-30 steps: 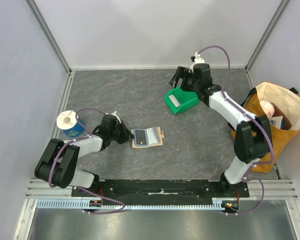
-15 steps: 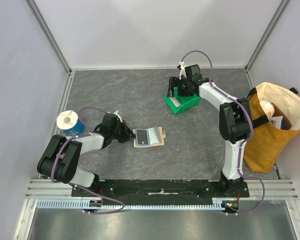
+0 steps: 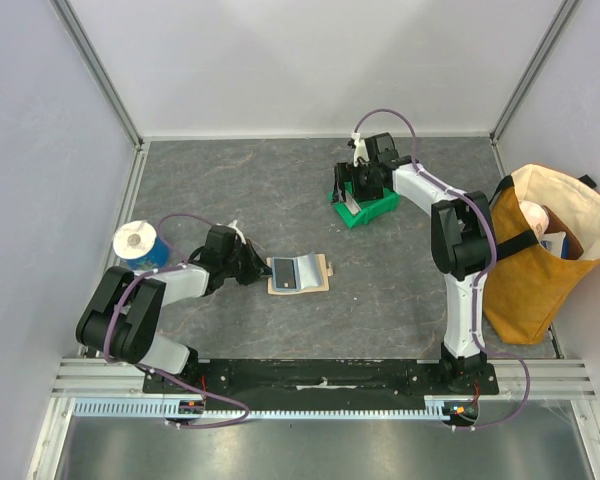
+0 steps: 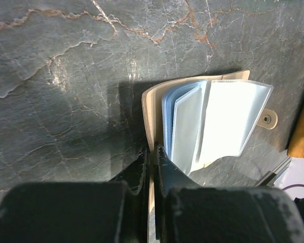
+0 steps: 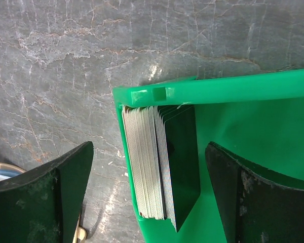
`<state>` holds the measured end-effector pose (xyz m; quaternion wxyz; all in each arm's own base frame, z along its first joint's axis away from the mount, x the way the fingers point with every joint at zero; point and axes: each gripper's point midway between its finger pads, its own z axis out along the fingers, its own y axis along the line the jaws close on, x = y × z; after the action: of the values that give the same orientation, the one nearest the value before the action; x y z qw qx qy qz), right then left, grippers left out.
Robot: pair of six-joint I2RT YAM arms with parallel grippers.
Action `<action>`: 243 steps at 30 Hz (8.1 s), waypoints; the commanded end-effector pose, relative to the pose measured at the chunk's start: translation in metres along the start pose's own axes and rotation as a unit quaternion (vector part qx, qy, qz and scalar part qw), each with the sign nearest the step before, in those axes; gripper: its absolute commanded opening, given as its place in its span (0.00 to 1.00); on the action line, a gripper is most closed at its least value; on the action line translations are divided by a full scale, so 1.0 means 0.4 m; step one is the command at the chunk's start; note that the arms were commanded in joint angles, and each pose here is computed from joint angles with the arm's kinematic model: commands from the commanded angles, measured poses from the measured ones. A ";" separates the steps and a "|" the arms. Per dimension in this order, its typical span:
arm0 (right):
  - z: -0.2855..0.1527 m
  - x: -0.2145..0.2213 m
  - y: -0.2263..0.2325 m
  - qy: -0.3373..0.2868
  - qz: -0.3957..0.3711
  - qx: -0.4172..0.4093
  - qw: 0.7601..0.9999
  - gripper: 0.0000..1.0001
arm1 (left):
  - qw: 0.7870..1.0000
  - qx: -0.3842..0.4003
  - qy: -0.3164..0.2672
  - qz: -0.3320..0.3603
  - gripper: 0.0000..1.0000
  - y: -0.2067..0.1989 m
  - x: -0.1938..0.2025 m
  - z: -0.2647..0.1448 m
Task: Put the credit cards into the card holder
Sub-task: Pick up the credit card from the storage box.
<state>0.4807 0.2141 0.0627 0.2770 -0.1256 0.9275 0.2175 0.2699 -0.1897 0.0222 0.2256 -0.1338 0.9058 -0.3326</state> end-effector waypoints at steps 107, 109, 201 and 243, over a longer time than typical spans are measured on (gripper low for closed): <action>-0.104 -0.057 0.142 -0.006 -0.026 -0.131 0.991 0.27 | 1.000 0.018 0.002 0.022 0.02 -0.020 -0.016 0.015; -0.105 -0.061 0.141 -0.008 -0.025 -0.130 0.991 0.25 | 1.000 0.019 0.002 0.022 0.02 -0.019 -0.015 0.015; -0.377 0.229 0.178 -0.024 -0.060 0.059 0.996 0.00 | 0.998 0.048 0.004 0.037 0.02 -0.050 -0.009 -0.009; -0.300 0.311 0.273 -0.052 -0.038 0.005 0.998 0.00 | 0.998 0.056 0.012 0.032 0.02 -0.051 0.008 -0.020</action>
<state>0.2825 0.2052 0.0601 0.2730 -0.1705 0.9406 0.1081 0.2680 -0.1971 0.0277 0.2228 -0.1108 0.9015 -0.3541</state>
